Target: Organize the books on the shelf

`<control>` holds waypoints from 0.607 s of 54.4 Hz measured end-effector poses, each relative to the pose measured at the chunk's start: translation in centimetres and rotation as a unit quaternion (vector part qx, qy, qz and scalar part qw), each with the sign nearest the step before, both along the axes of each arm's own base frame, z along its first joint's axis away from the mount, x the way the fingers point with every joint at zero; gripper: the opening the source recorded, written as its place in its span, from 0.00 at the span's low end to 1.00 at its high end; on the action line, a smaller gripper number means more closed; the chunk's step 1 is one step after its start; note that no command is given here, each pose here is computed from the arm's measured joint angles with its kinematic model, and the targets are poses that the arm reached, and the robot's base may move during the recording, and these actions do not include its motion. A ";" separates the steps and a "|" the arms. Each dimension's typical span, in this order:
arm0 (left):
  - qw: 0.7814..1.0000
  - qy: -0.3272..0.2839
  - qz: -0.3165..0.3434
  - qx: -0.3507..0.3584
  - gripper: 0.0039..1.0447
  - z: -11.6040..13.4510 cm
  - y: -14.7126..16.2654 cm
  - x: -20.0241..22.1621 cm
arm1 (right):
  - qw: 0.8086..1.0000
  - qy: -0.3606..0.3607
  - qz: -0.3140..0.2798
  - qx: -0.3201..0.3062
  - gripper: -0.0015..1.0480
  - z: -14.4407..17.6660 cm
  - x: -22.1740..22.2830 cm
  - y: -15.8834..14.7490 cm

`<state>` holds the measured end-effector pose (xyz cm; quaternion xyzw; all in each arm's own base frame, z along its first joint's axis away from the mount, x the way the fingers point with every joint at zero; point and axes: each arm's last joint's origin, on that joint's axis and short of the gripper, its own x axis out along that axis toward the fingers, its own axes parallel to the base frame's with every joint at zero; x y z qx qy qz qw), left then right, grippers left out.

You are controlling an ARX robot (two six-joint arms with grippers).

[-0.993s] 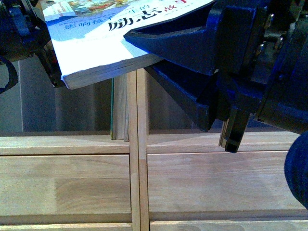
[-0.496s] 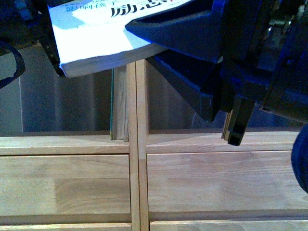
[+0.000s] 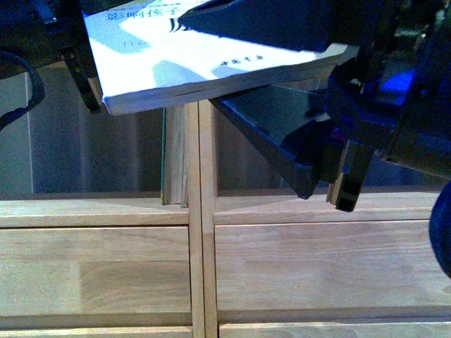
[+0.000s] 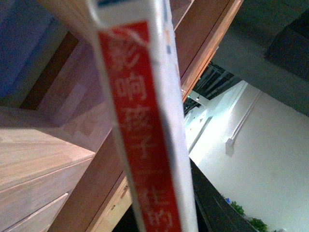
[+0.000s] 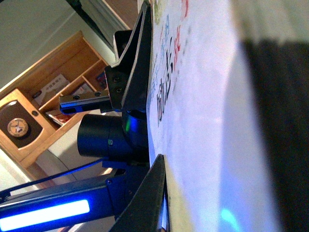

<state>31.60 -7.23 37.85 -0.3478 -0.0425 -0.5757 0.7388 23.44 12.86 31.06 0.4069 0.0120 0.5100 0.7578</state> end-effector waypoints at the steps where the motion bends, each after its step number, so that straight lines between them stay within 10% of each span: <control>1: 1.000 0.002 0.005 -0.002 0.06 0.0 0.2 0.1 | 1.000 0.000 -0.002 0.000 0.44 0.0 0.0 -0.1; 20: 0.966 0.008 0.247 0.078 0.06 0.7 6.5 2.5 | 0.992 -0.014 -0.103 -0.067 0.92 -1.0 0.6 -6.1; 33: 0.888 -0.058 0.413 0.193 0.06 0.5 8.5 4.8 | 0.964 -0.017 -0.230 -0.130 0.93 -0.4 0.7 -11.3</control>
